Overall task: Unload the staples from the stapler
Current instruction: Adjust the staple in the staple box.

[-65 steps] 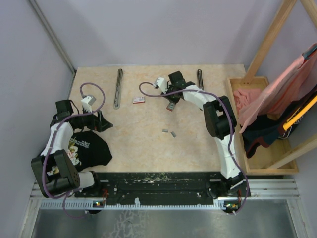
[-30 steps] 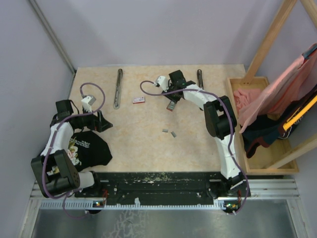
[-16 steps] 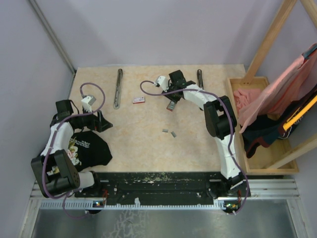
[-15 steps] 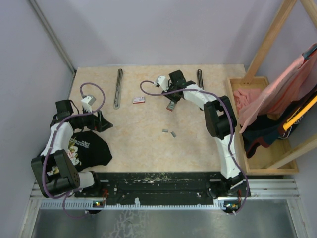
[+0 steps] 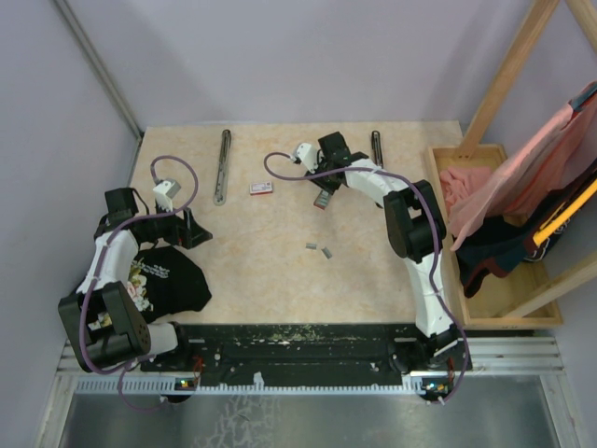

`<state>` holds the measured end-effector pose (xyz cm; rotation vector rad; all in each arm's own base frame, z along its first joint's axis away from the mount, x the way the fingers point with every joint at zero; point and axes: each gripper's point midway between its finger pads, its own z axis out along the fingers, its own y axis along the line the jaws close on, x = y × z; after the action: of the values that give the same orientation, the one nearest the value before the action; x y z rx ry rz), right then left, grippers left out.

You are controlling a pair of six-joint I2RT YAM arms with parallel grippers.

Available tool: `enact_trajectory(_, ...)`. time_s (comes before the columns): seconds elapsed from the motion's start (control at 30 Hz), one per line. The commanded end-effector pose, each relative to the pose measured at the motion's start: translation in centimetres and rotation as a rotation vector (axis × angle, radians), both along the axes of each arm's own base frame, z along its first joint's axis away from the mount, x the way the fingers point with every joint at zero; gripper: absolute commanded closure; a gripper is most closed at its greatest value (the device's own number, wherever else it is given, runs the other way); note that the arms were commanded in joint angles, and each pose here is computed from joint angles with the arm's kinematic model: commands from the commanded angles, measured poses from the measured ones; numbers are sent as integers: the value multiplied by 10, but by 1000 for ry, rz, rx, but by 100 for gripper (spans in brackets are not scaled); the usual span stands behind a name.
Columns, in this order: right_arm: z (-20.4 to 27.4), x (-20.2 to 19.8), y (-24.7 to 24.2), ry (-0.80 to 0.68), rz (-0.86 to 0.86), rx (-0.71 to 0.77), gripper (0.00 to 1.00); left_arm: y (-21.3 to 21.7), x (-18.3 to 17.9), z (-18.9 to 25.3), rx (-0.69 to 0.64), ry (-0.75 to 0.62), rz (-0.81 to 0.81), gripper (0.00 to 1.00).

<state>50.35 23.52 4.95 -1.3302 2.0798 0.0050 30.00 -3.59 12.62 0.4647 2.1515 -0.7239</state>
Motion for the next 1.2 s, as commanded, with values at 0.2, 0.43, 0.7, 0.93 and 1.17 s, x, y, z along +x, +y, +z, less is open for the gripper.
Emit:
enact_trajectory(0.2,-10,4,-3,4,-5,-3,63,1,7,12,-2,-38,-13,0)
enact_trajectory(0.43,-13,5,-4,9,-7,-8,63,1,7,12,-2,-38,-13,0)
enact_trajectory(0.7,17,15,0,-49,-23,24,63,1,7,12,-1,-39,-13,0)
enact_trajectory(0.93,52,22,1,-121,-38,55,63,1,6,12,-2,-36,-12,0)
enact_trajectory(1.17,60,21,3,-127,-37,72,63,2,6,12,-2,-39,-11,0)
